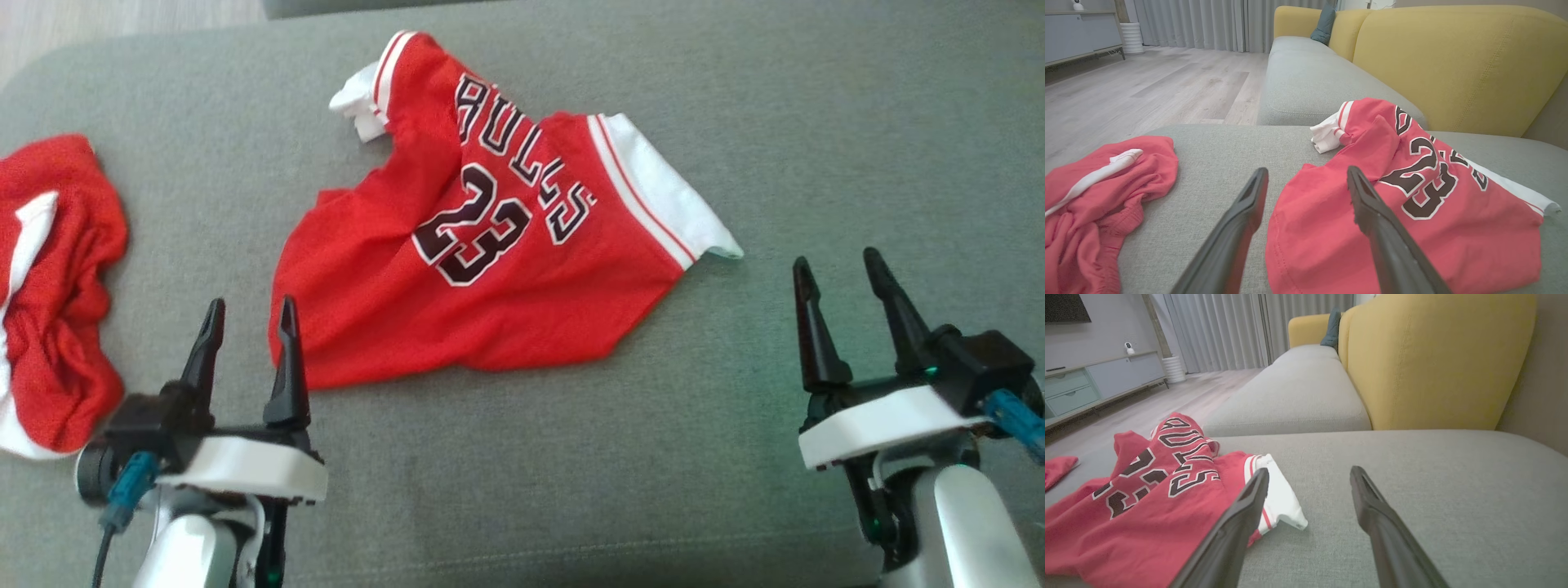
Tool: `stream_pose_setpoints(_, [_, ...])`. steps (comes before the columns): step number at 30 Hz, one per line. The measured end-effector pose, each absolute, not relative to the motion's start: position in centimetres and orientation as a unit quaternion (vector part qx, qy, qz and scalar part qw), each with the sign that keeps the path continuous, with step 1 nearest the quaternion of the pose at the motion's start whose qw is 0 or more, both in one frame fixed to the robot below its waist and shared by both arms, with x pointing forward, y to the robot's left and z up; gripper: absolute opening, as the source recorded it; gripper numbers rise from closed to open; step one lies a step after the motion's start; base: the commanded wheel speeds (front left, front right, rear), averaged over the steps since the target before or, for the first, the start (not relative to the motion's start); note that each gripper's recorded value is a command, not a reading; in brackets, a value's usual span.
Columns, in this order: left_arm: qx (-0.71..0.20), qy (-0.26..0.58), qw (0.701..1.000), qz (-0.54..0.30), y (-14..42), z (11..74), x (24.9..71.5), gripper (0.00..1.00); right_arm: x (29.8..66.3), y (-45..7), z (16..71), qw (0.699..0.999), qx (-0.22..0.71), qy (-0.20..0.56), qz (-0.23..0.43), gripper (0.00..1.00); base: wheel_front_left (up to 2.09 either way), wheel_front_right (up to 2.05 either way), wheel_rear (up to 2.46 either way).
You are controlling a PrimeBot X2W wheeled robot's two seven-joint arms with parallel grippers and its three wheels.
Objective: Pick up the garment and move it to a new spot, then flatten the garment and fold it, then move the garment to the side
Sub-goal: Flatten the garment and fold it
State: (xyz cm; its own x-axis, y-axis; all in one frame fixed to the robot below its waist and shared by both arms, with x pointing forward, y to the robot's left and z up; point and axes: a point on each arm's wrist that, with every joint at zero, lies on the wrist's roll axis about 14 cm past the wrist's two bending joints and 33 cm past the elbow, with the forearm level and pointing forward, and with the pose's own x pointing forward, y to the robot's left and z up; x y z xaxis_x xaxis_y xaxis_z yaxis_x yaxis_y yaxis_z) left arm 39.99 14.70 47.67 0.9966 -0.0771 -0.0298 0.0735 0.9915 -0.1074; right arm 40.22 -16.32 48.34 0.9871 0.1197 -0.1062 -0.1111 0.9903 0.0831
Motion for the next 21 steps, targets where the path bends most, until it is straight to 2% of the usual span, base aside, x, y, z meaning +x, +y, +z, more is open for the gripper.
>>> stream_pose_setpoints(5, [-0.051,0.013,0.998,-0.04,14.5,47.6,40.9,1.0,41.1,-15.5,45.5,0.99,0.043,0.106,0.08,1.0,0.0,0.0,0.0])
stream_pose_setpoints(14, [-0.054,0.014,0.998,-0.033,15.2,46.8,42.9,1.0,45.6,-12.7,41.8,0.975,0.013,0.165,0.146,1.0,0.0,0.0,0.0])
stream_pose_setpoints(21, [-0.054,0.02,0.998,-0.023,15.7,46.1,43.5,1.0,46.5,-12.6,38.1,0.959,0.008,0.238,0.155,1.0,0.0,0.0,0.0])
